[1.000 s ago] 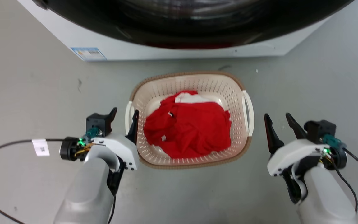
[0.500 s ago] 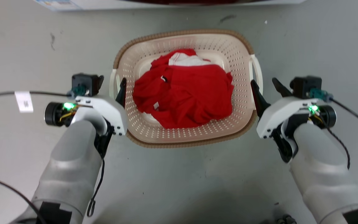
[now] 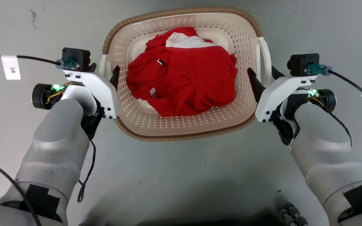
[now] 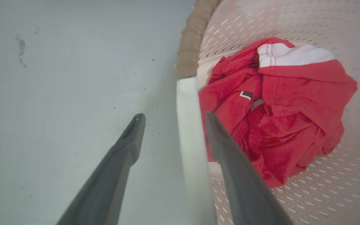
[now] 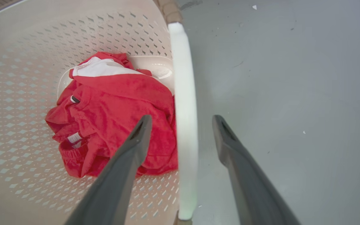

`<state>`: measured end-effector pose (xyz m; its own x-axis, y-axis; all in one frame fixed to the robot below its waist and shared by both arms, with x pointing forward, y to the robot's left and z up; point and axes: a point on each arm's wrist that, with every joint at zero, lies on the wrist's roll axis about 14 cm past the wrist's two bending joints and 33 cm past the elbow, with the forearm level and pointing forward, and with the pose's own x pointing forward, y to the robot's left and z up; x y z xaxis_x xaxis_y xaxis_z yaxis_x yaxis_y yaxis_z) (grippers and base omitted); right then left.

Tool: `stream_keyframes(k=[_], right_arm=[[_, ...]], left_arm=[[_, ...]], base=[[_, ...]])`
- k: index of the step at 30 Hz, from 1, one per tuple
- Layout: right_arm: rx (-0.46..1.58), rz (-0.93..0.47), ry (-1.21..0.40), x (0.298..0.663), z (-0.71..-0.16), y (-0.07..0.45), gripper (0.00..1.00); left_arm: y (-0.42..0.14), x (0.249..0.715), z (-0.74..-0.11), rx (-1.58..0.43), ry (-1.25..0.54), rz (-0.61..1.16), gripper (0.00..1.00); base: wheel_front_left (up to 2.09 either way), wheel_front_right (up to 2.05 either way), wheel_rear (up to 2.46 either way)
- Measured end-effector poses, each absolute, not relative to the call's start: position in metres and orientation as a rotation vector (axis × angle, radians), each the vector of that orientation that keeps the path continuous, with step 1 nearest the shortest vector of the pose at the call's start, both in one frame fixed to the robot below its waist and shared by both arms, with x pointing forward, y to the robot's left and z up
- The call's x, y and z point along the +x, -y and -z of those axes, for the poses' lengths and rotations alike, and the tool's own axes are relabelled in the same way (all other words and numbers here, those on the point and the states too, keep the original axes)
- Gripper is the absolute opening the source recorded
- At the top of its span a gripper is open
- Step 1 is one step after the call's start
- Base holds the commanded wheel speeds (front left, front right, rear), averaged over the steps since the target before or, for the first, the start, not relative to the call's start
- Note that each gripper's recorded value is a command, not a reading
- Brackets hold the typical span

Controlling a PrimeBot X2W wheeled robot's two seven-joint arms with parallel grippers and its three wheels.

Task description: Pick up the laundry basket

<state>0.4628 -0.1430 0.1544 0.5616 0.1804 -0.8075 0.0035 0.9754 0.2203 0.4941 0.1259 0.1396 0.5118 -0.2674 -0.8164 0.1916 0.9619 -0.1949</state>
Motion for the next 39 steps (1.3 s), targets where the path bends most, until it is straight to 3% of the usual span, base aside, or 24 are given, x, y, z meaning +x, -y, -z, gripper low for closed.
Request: stream_keyframes(k=[8,9,10,11,12,26,39], right_arm=[[0.189,-0.147,-1.033,0.460,-0.143,0.136,1.00],[0.193,-0.147,-1.048,0.458,-0.141,0.135,0.56],[0.196,-0.146,-1.062,0.456,-0.140,0.135,0.28],[0.197,-0.149,-1.076,0.454,-0.139,0.135,0.00],[0.197,-0.151,-1.082,0.453,-0.138,0.134,0.00],[0.191,-0.171,-1.140,0.446,-0.155,0.130,0.00],[0.224,-0.148,-1.251,0.413,-0.217,0.137,0.00]], left_arm=[[-0.122,0.488,-0.125,-0.081,-1.079,0.309,1.00],[-0.122,0.486,-0.123,-0.079,-1.095,0.310,1.00],[-0.122,0.485,-0.121,-0.079,-1.112,0.311,0.57],[-0.122,0.484,-0.120,-0.080,-1.123,0.313,0.29],[-0.121,0.484,-0.119,-0.080,-1.132,0.316,0.00],[-0.109,0.479,-0.142,-0.139,-1.176,0.318,0.00],[-0.097,0.452,-0.219,-0.185,-1.220,0.333,0.00]], base=[[0.00,0.00,0.00],[0.00,0.00,0.00],[0.00,0.00,0.00],[0.00,0.00,0.00],[0.00,0.00,0.00],[0.00,0.00,0.00],[0.00,0.00,0.00]])
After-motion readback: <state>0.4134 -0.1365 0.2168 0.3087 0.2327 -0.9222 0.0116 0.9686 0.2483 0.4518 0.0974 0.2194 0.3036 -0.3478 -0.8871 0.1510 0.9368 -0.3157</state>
